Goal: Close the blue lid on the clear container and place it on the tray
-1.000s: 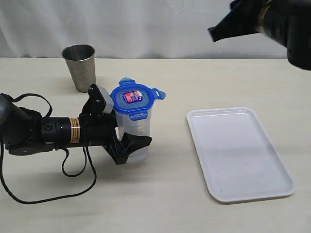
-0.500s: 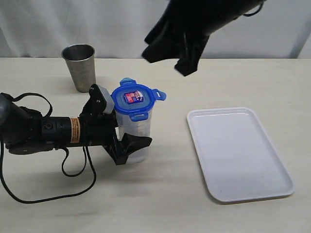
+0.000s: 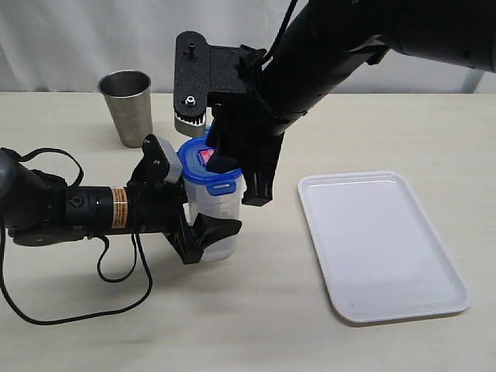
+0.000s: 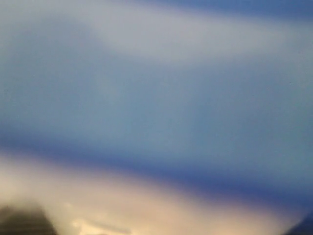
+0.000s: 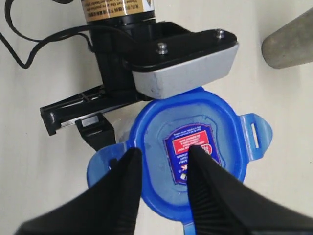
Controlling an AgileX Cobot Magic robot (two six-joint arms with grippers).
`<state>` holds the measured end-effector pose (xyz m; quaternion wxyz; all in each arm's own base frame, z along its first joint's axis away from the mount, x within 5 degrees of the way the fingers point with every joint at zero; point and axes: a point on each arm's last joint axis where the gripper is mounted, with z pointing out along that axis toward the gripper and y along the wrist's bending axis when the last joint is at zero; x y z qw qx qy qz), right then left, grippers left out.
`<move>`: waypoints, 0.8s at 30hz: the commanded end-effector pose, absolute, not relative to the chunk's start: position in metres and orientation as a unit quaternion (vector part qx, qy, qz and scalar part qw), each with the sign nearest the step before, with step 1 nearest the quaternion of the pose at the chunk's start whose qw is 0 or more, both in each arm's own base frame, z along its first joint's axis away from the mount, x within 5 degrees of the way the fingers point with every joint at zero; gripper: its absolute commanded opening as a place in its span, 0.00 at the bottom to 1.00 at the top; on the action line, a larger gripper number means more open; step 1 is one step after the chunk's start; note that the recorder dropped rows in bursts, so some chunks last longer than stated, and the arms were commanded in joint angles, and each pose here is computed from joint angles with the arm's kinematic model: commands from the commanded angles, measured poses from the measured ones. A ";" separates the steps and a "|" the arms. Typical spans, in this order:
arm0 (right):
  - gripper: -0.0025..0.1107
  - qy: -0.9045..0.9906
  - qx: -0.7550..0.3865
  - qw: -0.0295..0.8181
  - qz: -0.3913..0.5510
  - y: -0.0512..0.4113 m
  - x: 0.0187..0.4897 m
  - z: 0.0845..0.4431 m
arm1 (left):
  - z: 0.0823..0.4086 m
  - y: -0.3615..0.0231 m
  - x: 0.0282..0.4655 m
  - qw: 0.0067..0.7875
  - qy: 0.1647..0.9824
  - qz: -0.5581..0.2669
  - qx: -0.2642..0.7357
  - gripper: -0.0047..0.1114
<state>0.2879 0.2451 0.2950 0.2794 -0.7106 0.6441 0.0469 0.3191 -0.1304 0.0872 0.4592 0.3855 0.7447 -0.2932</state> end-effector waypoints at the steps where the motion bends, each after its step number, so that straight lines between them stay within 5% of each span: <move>1: 0.30 0.643 -0.718 0.265 0.032 0.242 0.287 0.293 | 0.082 -0.128 0.317 0.443 0.755 -0.284 0.391 0.04; 24: 0.30 0.660 -0.714 0.231 0.045 0.243 0.286 0.257 | 0.082 -0.128 0.317 0.444 0.754 -0.286 0.392 0.04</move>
